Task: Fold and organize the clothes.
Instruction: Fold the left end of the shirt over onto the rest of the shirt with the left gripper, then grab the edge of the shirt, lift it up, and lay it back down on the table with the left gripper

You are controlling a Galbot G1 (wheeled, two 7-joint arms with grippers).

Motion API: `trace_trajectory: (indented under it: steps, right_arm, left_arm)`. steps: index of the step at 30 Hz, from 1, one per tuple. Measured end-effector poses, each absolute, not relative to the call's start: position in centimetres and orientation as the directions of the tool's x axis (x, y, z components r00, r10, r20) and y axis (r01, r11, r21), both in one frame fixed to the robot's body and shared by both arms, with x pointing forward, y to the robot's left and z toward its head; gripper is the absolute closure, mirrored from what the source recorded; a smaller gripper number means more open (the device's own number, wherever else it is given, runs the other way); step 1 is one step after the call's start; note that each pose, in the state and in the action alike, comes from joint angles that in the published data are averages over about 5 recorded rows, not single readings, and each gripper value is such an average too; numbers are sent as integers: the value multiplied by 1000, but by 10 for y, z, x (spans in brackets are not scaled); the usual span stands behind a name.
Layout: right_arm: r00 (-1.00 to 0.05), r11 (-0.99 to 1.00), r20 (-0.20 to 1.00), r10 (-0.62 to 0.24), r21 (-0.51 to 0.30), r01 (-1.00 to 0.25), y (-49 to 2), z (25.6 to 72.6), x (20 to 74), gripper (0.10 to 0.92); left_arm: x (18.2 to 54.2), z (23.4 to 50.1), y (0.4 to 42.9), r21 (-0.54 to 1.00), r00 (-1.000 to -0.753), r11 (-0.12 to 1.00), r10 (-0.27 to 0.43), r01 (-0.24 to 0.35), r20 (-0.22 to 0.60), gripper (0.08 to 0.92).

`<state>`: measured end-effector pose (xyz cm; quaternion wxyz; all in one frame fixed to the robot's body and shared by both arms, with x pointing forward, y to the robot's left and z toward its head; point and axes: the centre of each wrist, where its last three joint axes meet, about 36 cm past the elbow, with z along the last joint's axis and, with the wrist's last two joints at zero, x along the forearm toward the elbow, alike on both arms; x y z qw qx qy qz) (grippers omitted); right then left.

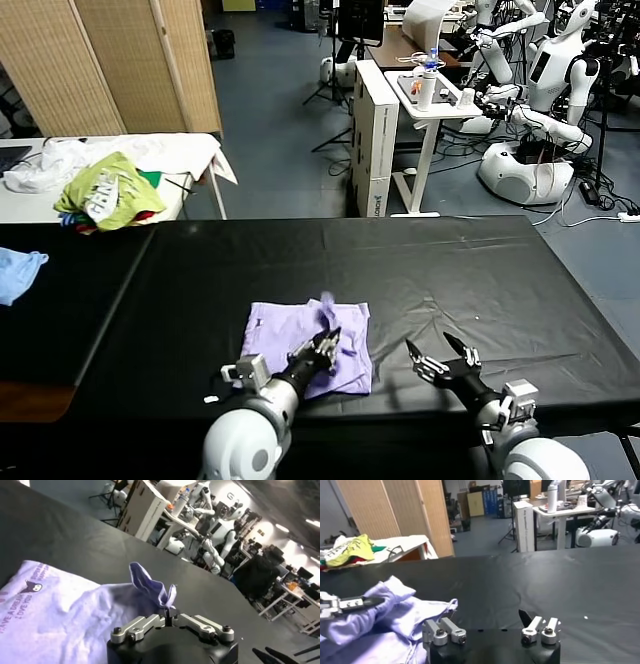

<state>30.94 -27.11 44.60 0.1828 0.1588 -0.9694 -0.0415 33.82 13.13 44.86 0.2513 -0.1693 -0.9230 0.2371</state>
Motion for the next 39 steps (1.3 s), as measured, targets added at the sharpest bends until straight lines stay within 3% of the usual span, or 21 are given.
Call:
trace_trajectory:
  steps: [3, 10, 13, 16, 19, 21, 26, 34, 39]
  right_arm:
    - [-873, 936, 338, -352, 138, -324, -265, 449, 312, 115]
    - [-842, 917, 367, -396, 112, -382, -251, 447, 320, 115]
    - [-838, 915, 375, -398, 95, -392, -243, 444, 324, 115]
    - [-833, 911, 378, -403, 84, -403, -234, 441, 327, 143]
    - [-825, 905, 383, -414, 79, -417, -223, 437, 330, 237]
    - [-818, 900, 390, -423, 79, -428, -217, 433, 331, 291]
    - [-801, 889, 409, -436, 61, -453, -205, 423, 331, 331]
    - [-798, 887, 440, -412, -4, -461, -201, 412, 332, 291]
    - [-806, 894, 432, -405, 1, -449, -206, 416, 332, 241]
  left_arm:
    - [336, 444, 125, -523, -812, 829, 437, 197, 387, 678]
    - [336, 441, 111, -541, -818, 818, 440, 195, 370, 235]
    - [337, 446, 110, -546, -829, 814, 438, 200, 348, 122]
    - [338, 453, 117, -522, -851, 825, 421, 216, 312, 96]
    - [341, 461, 134, -477, -878, 849, 390, 226, 278, 93]
    - [342, 465, 147, -443, -893, 869, 362, 220, 268, 93]
    - [341, 467, 177, -354, -917, 916, 293, 188, 272, 92]
    - [333, 463, 197, -262, -930, 953, 228, 153, 287, 93]
    - [330, 461, 202, -248, -931, 959, 211, 138, 297, 92]
